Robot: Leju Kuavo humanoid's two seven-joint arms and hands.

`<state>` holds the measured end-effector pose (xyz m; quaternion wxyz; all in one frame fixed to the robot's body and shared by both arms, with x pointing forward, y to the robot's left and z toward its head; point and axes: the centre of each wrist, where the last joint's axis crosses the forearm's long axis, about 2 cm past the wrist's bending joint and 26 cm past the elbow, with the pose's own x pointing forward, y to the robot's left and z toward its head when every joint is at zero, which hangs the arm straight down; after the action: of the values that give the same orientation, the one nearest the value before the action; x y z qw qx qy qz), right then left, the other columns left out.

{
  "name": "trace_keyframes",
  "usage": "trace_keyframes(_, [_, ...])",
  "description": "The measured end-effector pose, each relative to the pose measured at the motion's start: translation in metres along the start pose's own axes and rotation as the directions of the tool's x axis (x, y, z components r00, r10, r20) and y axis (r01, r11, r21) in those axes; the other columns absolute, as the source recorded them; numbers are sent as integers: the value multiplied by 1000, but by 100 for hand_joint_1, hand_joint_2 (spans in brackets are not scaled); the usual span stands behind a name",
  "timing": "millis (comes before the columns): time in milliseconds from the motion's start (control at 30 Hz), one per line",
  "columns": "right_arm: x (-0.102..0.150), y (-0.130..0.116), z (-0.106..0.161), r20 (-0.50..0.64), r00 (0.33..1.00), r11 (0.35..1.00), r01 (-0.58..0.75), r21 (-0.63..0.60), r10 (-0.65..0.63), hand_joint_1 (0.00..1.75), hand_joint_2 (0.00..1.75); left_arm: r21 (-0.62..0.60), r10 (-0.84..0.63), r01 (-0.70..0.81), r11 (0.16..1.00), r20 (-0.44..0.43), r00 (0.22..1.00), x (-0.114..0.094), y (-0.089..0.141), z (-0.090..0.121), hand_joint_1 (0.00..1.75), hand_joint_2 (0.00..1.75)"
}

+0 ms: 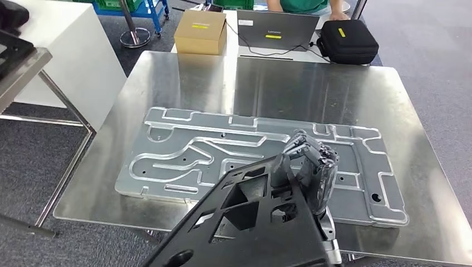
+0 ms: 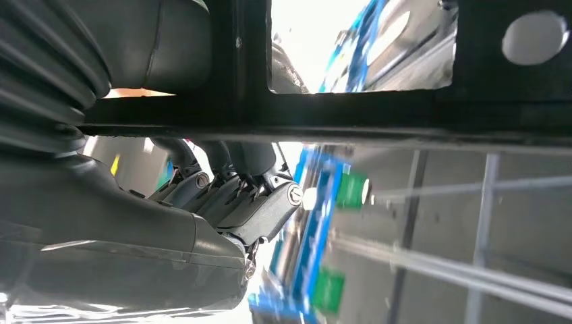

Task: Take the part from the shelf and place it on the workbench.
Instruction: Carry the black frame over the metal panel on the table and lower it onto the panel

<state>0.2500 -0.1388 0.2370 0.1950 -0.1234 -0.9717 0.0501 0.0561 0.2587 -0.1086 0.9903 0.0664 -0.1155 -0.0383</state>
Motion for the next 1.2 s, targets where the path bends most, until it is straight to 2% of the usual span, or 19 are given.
trace_keyframes(233, [-3,-5,2,34,989,989,-145,41,144,164,175,-9,9,-9,1000,7,1000,1,-1,0,0,175])
trace_keyframes(400, [-18,-17,0,95,958,952,-281,122,271,164,175,-20,37,-38,999,-4,999,-1,-6,1,0,175])
trace_keyframes(500, [-29,-21,-11,145,925,914,-371,165,350,164,175,-29,48,-48,998,-8,999,-1,-11,2,0,175])
trace_keyframes(700, [-64,-33,-23,241,812,769,-582,263,532,164,175,-59,58,-58,997,-4,998,3,-24,5,0,175])
trace_keyframes(900, [-72,-36,-24,255,791,740,-611,281,557,164,175,-63,59,-59,996,-7,998,2,-26,6,0,175])
trace_keyframes(1033, [-117,-52,-11,300,686,561,-720,409,663,164,175,-77,58,-60,995,-20,998,2,-31,7,0,175])
trace_keyframes(1200, [-163,-73,3,277,638,446,-728,520,719,164,175,-85,56,-57,995,-19,998,2,-33,7,0,175])
